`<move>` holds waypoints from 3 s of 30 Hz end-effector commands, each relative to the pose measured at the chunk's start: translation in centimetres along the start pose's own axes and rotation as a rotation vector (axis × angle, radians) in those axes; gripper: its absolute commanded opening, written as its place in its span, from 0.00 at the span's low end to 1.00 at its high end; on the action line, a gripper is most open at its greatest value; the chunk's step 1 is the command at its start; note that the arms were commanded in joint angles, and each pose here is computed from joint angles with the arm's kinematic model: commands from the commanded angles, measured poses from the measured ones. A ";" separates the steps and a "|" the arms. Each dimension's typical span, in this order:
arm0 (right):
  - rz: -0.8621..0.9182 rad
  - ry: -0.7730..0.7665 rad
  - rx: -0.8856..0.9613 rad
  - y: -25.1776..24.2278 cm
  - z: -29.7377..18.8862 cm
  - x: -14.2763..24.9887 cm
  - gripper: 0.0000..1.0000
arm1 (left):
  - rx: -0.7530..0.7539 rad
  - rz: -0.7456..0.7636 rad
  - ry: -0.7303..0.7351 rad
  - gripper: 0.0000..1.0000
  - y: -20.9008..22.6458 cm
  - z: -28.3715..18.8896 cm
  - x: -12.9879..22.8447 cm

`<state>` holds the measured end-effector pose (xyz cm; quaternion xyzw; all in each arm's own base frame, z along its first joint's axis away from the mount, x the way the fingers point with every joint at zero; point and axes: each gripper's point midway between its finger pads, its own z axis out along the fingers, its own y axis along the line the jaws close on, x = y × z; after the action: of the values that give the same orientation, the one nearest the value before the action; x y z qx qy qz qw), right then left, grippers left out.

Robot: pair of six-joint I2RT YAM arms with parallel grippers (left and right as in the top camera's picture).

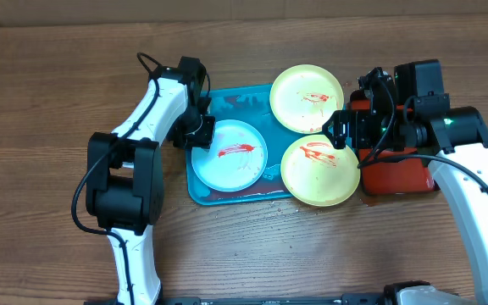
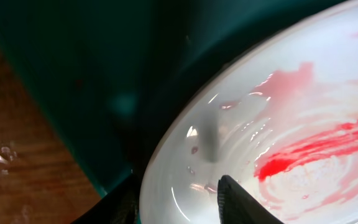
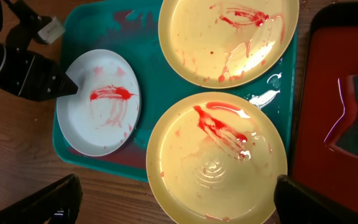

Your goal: Clean dirty plates on tray and stack at the side

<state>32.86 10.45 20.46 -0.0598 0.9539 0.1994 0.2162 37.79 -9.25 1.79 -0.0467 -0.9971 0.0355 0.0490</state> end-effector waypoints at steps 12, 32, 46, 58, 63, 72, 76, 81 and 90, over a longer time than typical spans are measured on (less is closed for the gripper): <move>-0.007 -0.027 0.001 0.4 -0.7 -0.7 1.00 | -0.033 -0.194 0.079 0.28 0.5 0.8 1.8; 0.106 -0.084 0.181 -3.2 -0.5 -2.0 0.91 | -0.009 -0.247 0.058 0.04 0.4 3.8 2.0; 0.404 0.066 0.437 -15.7 5.0 -0.2 0.79 | 0.066 -0.245 0.052 0.04 -0.9 3.8 1.6; 0.404 0.235 0.480 -19.4 10.5 3.0 0.74 | 0.068 -0.245 0.045 0.04 -0.9 3.8 1.4; 0.403 0.294 0.555 -21.3 12.0 4.6 0.73 | 0.067 -0.245 0.045 0.04 -0.9 3.8 1.4; 0.407 0.319 0.555 -21.8 13.3 5.3 0.11 | 0.068 -0.244 0.043 0.04 -0.9 3.8 1.3; 0.409 0.330 0.556 -21.8 13.2 5.5 0.04 | 0.069 -0.244 0.040 0.04 -0.9 3.8 1.3; 0.418 0.345 0.552 -21.5 13.0 5.8 0.04 | 0.070 -0.244 0.038 0.04 -0.9 3.8 1.2; 0.418 0.304 0.529 -19.8 9.6 2.7 0.04 | 0.070 -0.243 0.034 0.04 -0.9 3.8 1.1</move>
<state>36.05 -3.65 1.48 0.1610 0.9864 -0.0321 -0.0093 37.36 -10.63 0.60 0.0655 -0.9934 0.0827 0.0457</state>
